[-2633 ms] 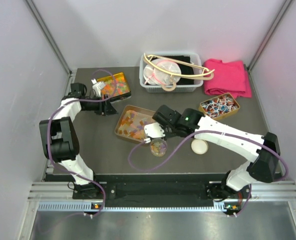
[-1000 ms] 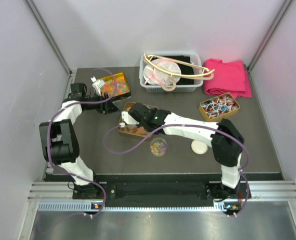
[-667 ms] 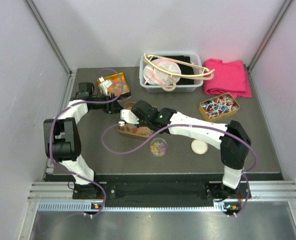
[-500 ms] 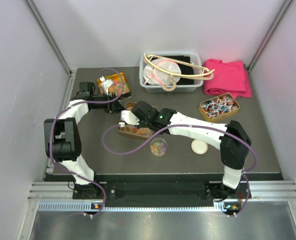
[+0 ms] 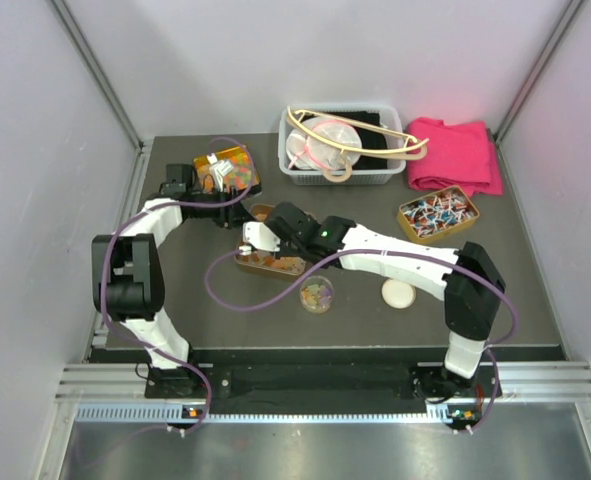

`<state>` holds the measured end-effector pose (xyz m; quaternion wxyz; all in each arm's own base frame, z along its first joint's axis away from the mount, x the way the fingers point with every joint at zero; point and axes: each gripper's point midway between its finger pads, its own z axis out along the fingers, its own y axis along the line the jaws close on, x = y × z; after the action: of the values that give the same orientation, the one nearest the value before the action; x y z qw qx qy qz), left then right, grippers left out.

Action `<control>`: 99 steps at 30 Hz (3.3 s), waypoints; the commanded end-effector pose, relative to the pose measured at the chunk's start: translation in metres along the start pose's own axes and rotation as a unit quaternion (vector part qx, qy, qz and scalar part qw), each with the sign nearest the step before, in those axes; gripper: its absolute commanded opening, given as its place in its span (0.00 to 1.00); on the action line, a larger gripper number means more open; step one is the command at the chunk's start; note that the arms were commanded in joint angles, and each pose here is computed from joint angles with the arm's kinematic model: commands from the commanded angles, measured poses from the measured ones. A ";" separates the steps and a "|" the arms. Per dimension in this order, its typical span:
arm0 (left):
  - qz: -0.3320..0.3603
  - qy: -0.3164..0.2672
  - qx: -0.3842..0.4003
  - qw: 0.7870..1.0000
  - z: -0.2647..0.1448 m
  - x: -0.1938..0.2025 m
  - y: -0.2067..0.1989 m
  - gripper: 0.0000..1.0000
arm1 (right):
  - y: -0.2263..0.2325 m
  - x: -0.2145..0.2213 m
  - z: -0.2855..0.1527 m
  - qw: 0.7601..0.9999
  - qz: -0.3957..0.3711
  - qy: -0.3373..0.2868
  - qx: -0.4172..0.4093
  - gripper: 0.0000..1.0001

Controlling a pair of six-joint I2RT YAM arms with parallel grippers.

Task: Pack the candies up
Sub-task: Adjust the spatula, then scoop the fake candies from the storage box.

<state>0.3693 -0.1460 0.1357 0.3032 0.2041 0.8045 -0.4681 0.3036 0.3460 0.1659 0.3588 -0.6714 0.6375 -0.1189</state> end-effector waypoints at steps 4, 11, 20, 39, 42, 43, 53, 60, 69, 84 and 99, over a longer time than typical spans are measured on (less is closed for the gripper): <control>0.024 0.006 -0.003 1.000 0.005 -0.003 0.004 0.62 | -0.045 -0.044 -0.052 0.993 0.045 -0.098 0.049 0.00; 0.020 0.011 -0.008 1.000 0.006 0.000 0.008 0.62 | -0.051 -0.058 -0.074 0.987 0.065 -0.139 0.041 0.00; 0.031 0.004 -0.011 0.999 0.004 -0.008 0.005 0.61 | -0.042 -0.043 -0.052 0.993 0.042 -0.097 0.050 0.00; 0.039 -0.042 0.004 0.998 -0.018 -0.032 -0.004 0.61 | -0.029 -0.007 -0.028 0.998 0.025 -0.036 0.051 0.00; 0.037 -0.037 0.021 0.998 -0.013 -0.029 -0.009 0.61 | -0.027 -0.013 -0.020 0.998 0.023 -0.036 0.047 0.00; 0.033 -0.031 0.027 0.999 -0.009 -0.025 -0.011 0.61 | -0.030 -0.018 -0.021 0.998 0.026 -0.042 0.050 0.00; 0.033 -0.008 0.012 0.999 0.003 -0.010 -0.004 0.61 | -0.035 -0.041 -0.016 0.997 0.020 -0.058 0.054 0.00; 0.026 0.011 -0.004 1.000 0.016 0.000 0.005 0.61 | -0.040 -0.061 -0.046 0.993 0.022 -0.098 0.054 0.00; 0.033 0.022 -0.009 0.999 0.020 0.004 0.003 0.61 | -0.048 -0.077 -0.063 0.989 0.046 -0.132 0.049 0.00; 0.025 -0.044 -0.042 0.998 -0.025 -0.038 0.020 0.74 | -0.028 -0.017 -0.019 0.997 0.010 -0.032 0.068 0.00; -0.027 0.021 -0.023 0.999 -0.030 0.048 0.015 0.99 | -0.035 0.017 0.059 0.997 -0.021 0.036 0.062 0.00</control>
<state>0.3459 -0.1113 0.0958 0.2680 0.1574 0.8391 -0.4464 0.3528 0.3305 0.1213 0.3353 -0.6681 0.6371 -0.1881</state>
